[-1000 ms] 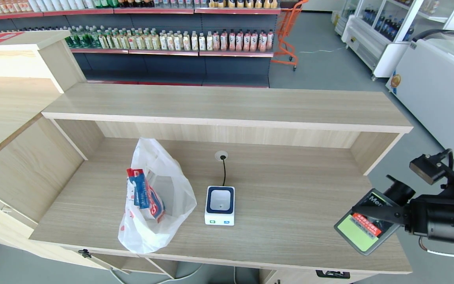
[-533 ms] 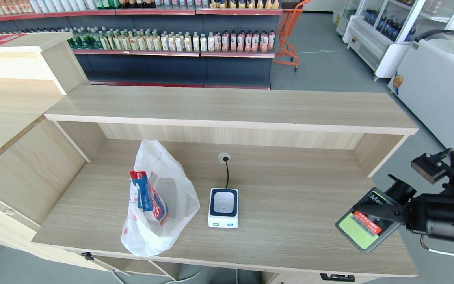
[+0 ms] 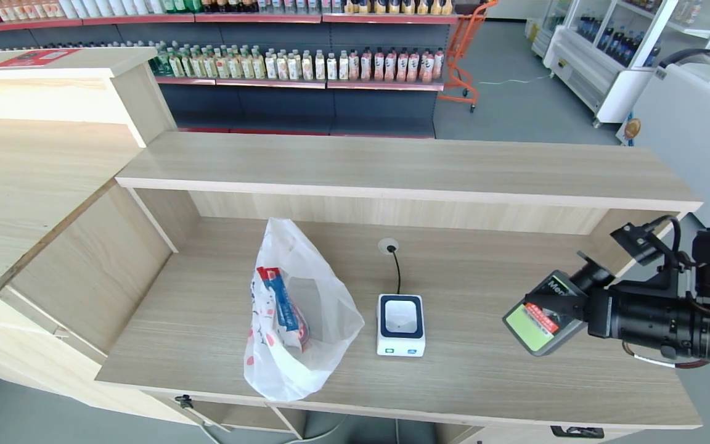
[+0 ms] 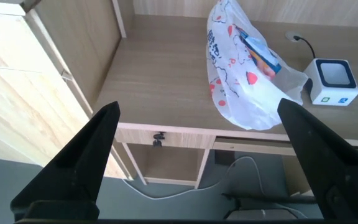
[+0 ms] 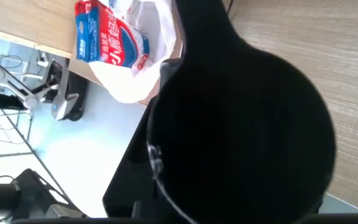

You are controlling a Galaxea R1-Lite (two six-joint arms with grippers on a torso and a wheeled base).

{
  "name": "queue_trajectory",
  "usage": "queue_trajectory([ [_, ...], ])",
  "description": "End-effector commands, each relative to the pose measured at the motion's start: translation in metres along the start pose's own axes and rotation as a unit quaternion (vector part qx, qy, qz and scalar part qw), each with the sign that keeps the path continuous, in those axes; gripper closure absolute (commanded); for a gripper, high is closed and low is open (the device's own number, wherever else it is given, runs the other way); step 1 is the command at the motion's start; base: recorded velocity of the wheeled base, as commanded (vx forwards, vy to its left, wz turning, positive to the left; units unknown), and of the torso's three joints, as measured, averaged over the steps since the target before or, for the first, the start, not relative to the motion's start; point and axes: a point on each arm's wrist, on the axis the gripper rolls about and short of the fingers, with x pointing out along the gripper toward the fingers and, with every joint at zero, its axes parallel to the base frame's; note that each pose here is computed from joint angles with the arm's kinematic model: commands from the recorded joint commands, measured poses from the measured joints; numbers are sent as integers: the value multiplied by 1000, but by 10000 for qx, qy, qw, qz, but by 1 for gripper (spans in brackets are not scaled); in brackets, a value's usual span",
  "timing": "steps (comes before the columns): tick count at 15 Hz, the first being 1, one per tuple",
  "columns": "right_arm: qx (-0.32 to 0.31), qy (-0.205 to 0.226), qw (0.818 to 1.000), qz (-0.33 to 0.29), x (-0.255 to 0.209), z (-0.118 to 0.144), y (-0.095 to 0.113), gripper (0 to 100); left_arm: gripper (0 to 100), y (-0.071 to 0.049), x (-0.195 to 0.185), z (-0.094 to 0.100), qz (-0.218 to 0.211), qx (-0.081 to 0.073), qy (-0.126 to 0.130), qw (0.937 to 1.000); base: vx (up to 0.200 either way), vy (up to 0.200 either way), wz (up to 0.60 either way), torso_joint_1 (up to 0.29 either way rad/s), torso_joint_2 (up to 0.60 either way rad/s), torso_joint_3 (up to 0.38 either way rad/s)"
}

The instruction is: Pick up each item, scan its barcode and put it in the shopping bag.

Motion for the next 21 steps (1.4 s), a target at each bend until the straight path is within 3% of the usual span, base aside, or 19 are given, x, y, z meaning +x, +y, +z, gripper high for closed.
queue_trajectory([
  [1,-129,227,9997,-33,27,-11,-9,100,0,0,0,0,1,-1,-3,10000,0,0,0,0,0,0],
  [5,-399,447,9982,-18,56,-24,-17,100,0,0,0,0,1,-1,-3,10000,0,0,0,0,0,0],
  [9,-636,311,9975,-4,81,-35,-28,100,0,0,0,0,1,-1,-3,10000,0,0,0,0,0,0],
  [15,-759,172,9970,32,113,-26,-37,100,0,0,0,0,1,-1,-3,10000,0,0,0,0,0,0],
  [21,-1037,291,9942,-46,131,-36,-41,100,0,0,0,0,1,-1,-3,10000,0,0,0,0,0,0],
])
